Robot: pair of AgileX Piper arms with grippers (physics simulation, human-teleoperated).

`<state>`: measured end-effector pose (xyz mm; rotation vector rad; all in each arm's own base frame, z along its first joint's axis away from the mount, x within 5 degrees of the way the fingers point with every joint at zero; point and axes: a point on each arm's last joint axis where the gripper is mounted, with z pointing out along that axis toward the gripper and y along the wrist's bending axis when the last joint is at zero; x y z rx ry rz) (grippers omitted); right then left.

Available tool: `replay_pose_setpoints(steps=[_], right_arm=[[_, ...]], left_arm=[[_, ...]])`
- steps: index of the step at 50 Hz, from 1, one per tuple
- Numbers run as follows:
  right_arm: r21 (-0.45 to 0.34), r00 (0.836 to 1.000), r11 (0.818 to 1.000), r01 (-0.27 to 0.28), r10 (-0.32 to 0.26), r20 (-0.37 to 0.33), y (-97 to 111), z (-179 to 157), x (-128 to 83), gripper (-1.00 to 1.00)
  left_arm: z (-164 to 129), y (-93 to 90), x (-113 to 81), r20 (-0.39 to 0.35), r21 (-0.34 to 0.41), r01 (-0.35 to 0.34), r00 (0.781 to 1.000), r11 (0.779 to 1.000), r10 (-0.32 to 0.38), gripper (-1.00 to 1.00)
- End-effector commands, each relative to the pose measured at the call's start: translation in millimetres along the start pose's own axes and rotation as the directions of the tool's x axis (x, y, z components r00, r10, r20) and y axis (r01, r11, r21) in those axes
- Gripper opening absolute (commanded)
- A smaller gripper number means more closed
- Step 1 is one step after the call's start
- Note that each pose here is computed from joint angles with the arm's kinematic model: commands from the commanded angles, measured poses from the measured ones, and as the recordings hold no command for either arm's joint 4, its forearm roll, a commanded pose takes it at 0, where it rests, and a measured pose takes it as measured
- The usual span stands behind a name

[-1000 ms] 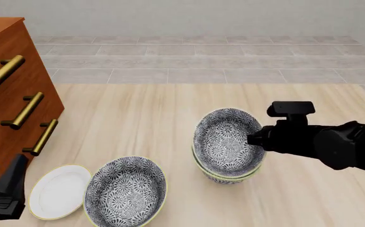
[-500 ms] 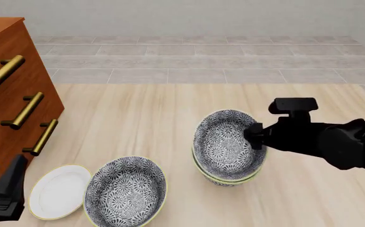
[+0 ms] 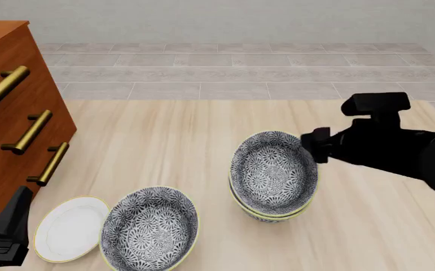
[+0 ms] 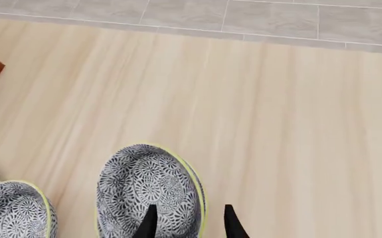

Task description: Stack the bowl at the front on the bowl in the middle.

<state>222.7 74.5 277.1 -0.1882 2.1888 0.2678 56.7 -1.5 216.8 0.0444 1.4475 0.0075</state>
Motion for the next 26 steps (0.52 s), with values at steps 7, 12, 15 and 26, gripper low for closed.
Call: replay_pose_setpoints(steps=[7,12,15,26], right_arm=[[-0.010,0.992,1.000,0.027,-0.026,0.124,2.0,-49.4,-21.4,1.00],[-0.022,0.987,0.999,0.042,-0.039,0.154,4.8,-63.8,-24.9,1.00],[-0.025,0.983,0.998,0.049,-0.044,0.177,5.5,-74.2,-27.5,1.00],[-0.023,0.970,0.998,0.058,-0.051,0.239,4.9,-102.1,-32.4,1.00]], left_arm=[[-0.2,-0.2,-0.1,0.001,0.004,0.002,1.000,1.000,-0.002,1.00],[0.8,-0.3,-0.3,0.001,0.005,0.002,1.000,1.000,-0.002,1.00],[1.6,-0.4,-0.5,0.000,0.006,0.002,1.000,1.000,-0.002,1.00],[0.8,-0.3,-0.1,-0.001,0.005,0.001,1.000,1.000,-0.001,1.00]])
